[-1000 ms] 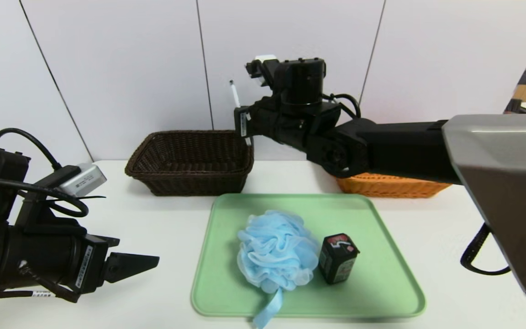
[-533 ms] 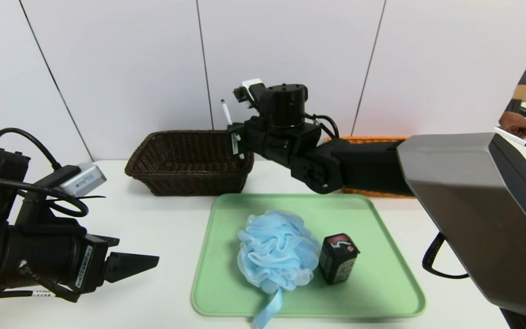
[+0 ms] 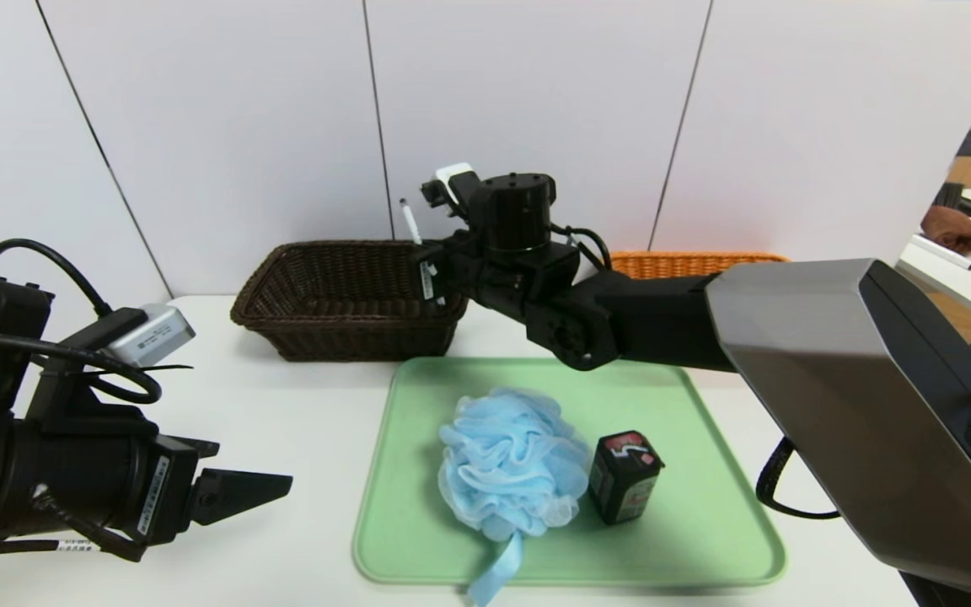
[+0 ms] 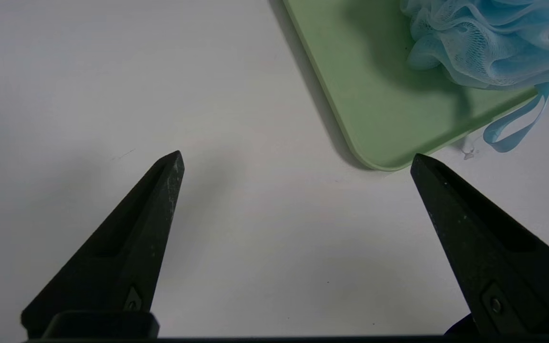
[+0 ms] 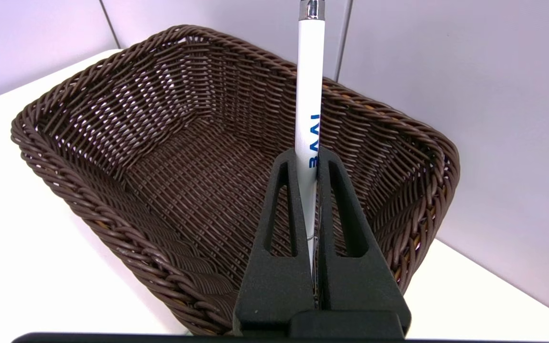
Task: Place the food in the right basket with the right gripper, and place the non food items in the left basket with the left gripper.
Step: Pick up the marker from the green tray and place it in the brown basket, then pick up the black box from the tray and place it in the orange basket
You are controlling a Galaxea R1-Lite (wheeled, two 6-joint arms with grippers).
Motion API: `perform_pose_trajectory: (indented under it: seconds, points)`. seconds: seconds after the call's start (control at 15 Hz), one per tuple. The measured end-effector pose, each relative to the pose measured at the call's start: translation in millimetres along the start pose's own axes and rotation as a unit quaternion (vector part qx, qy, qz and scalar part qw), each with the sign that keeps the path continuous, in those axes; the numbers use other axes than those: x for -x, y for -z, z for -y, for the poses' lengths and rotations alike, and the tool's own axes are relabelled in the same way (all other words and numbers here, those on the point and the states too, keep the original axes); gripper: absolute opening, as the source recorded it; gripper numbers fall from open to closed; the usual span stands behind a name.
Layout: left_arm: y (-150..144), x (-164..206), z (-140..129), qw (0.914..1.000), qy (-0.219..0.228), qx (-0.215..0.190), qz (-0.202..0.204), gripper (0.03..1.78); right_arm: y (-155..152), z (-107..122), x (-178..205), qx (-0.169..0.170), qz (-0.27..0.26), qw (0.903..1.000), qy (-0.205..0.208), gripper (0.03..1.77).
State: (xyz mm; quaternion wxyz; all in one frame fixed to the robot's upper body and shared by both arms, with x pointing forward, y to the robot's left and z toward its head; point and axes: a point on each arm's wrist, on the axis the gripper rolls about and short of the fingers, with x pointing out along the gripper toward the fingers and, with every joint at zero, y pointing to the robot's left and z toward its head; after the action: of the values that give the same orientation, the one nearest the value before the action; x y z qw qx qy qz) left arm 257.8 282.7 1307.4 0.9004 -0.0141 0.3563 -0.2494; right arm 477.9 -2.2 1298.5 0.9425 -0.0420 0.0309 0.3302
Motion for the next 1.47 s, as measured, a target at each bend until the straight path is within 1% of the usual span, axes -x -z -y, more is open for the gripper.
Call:
perform_pose_trajectory:
  seconds: [0.2,0.27,0.4,0.53,0.73,0.87,1.13,1.27,1.47]
  points:
    - [0,1,0,1.0,0.0,-0.001,0.001,1.69,2,0,-1,0.001,-0.006,1.0,-0.003,0.1]
    - [0,1,0,1.0,0.0,-0.001,0.002,1.69,3,-1,-1,0.001,-0.007,1.0,-0.005,0.2]
    - [0,1,0,1.0,0.0,-0.001,0.002,1.69,5,-1,-2,0.001,-0.009,0.9999,-0.006,0.54]
    - [0,1,0,1.0,0.0,-0.002,0.003,1.69,5,-1,-2,0.001,-0.01,0.9999,-0.007,0.81]
    - [-1,2,1,1.0,0.0,-0.002,0.005,1.69,4,-1,-1,0.001,-0.008,0.9999,-0.009,1.1]
    - [-2,2,1,1.0,0.001,-0.003,0.007,1.69,-2,2,2,0.001,-0.007,0.9999,-0.009,1.24]
    - [-2,5,1,0.9999,0.0,-0.004,0.013,1.69,-21,16,15,-0.001,-0.013,0.9999,0.0,1.43]
    - [-5,6,2,0.9996,0.001,-0.001,0.028,1.69,-37,29,29,-0.002,-0.024,0.9996,0.012,1.49]
    - [-9,7,2,0.9989,0.002,0.001,0.047,1.69,-59,52,55,-0.009,-0.054,0.9978,0.036,1.56]
